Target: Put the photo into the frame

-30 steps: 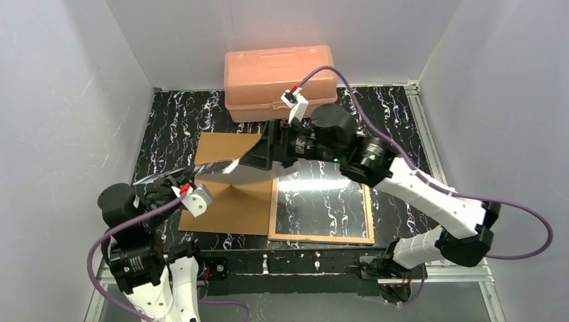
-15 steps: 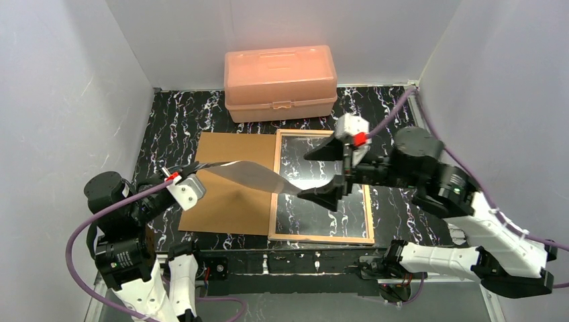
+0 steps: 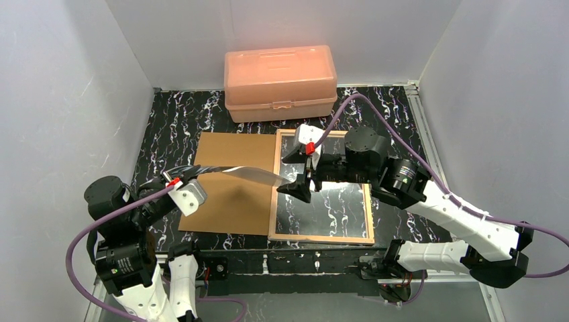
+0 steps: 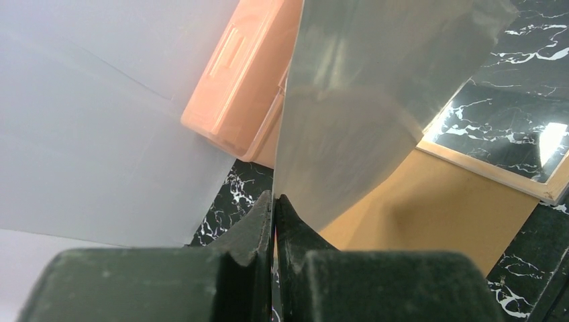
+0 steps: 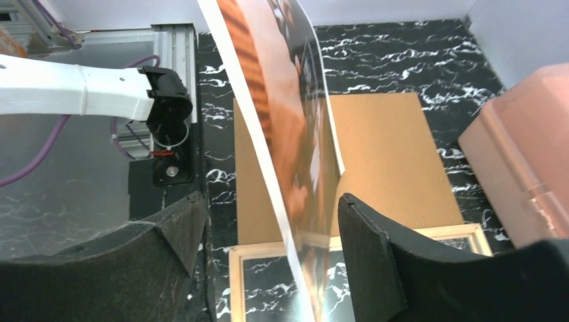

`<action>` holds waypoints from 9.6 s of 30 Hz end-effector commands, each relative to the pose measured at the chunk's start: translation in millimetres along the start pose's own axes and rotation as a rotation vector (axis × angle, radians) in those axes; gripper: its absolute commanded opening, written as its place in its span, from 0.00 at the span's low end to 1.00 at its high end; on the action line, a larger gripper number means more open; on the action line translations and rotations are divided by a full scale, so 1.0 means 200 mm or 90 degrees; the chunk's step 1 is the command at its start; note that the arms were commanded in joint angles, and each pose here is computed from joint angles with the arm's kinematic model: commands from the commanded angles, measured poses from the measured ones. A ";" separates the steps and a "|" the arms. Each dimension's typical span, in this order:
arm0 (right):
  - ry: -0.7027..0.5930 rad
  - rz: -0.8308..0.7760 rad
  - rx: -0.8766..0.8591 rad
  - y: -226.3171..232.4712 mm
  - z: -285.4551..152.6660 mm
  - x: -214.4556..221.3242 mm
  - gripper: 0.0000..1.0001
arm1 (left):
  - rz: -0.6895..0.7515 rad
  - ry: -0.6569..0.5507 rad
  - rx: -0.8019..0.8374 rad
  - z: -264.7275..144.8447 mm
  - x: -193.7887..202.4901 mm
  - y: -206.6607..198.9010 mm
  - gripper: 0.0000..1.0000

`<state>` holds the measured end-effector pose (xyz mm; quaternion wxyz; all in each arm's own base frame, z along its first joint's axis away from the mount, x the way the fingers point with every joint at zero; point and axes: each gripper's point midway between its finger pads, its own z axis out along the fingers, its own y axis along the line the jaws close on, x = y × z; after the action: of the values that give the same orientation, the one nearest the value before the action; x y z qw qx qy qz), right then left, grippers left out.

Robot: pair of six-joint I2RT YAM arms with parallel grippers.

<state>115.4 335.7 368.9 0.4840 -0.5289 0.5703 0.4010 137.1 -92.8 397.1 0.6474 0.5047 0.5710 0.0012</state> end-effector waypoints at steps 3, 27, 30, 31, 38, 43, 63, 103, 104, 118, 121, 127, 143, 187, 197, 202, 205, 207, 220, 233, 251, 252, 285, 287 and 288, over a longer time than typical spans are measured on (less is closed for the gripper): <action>-0.064 -0.057 -0.003 -0.02 0.03 -0.12 0.76 | 0.009 -0.013 0.006 0.00 -0.03 -0.01 0.00; -0.043 0.057 0.015 -0.05 0.23 -0.09 0.01 | -0.015 0.019 -0.104 0.08 0.12 0.28 0.35; -0.028 0.123 0.051 -0.09 0.25 -0.11 0.01 | -0.072 0.051 -0.155 0.08 0.18 0.39 0.89; -0.022 0.140 0.060 -0.10 0.25 -0.12 0.01 | -0.088 0.058 -0.161 0.08 0.20 0.40 0.97; 0.001 0.279 0.178 -0.30 0.16 -0.07 0.01 | -0.157 0.073 -0.195 0.09 0.25 0.46 0.98; 0.077 0.461 0.290 -0.62 -0.04 0.27 0.01 | -0.155 0.100 -0.213 0.08 0.31 0.47 0.98; 0.257 0.564 0.461 -0.83 -0.58 0.90 0.01 | -0.225 0.136 -0.106 0.12 0.43 0.22 0.98; 0.323 0.572 0.470 -0.94 -0.50 1.18 0.13 | -0.241 0.161 -0.084 0.11 0.49 0.13 0.98; 0.320 0.567 0.470 -0.94 -0.50 1.18 0.14 | -0.241 0.162 -0.083 0.11 0.50 0.13 0.99; 0.361 0.556 0.530 -0.96 -0.58 1.24 0.74 | -0.269 0.181 -0.061 0.11 0.53 0.08 0.98; 0.374 0.539 0.577 -1.00 -0.63 1.25 0.90 | -0.279 0.195 -0.055 0.10 0.54 0.07 0.98; 0.388 0.511 0.663 -1.05 -0.74 1.26 0.99 | -0.272 0.207 -0.053 0.09 0.57 0.05 0.98; 0.264 0.498 0.587 -0.81 -0.12 0.91 0.99 | -0.465 0.391 -0.023 0.11 0.94 -0.03 0.96; 0.384 0.539 0.513 -0.57 0.77 1.46 0.99 | -0.595 0.585 -0.038 0.05 1.45 -0.09 0.91; 0.343 0.647 0.504 -0.53 0.86 1.44 0.99 | -0.578 0.696 -0.065 0.07 1.89 -0.13 0.58; 0.336 0.664 0.547 -0.55 0.84 1.47 0.99 | -0.619 0.732 -0.064 0.11 2.04 -0.15 0.52; 0.344 0.680 0.558 -0.54 0.84 1.50 0.99 | -0.644 0.744 -0.073 0.15 2.09 -0.14 0.48; 0.347 0.691 0.556 -0.53 0.86 1.51 0.99 | -0.656 0.759 -0.063 0.18 2.13 -0.17 0.43; 0.341 0.723 0.564 -0.47 0.93 1.52 0.99 | -0.705 0.785 -0.015 0.32 2.21 -0.34 0.25; 0.297 0.773 0.509 -0.44 1.01 1.38 0.99 | -0.694 0.793 0.107 0.40 2.17 -0.54 0.00; 0.128 0.841 0.410 -0.43 1.02 0.97 0.99 | -0.698 0.738 0.207 0.44 1.99 -0.64 0.00; 0.123 0.840 0.412 -0.43 1.01 0.96 0.99 | -0.696 0.736 0.213 0.44 1.98 -0.65 0.00; 0.047 0.889 0.519 -0.52 0.48 1.07 0.99 | -0.612 0.708 0.363 0.61 1.70 -0.84 0.00; 0.049 0.894 0.529 -0.52 0.43 1.11 0.99 | -0.601 0.714 0.369 0.60 1.71 -0.85 0.00; 0.052 0.896 0.534 -0.53 0.42 1.13 0.99 | -0.595 0.719 0.371 0.59 1.72 -0.85 0.00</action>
<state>223.4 339.2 100.1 0.2350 0.1376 0.9256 0.2629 282.8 -25.3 17.2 0.0829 0.2798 0.9527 -0.0844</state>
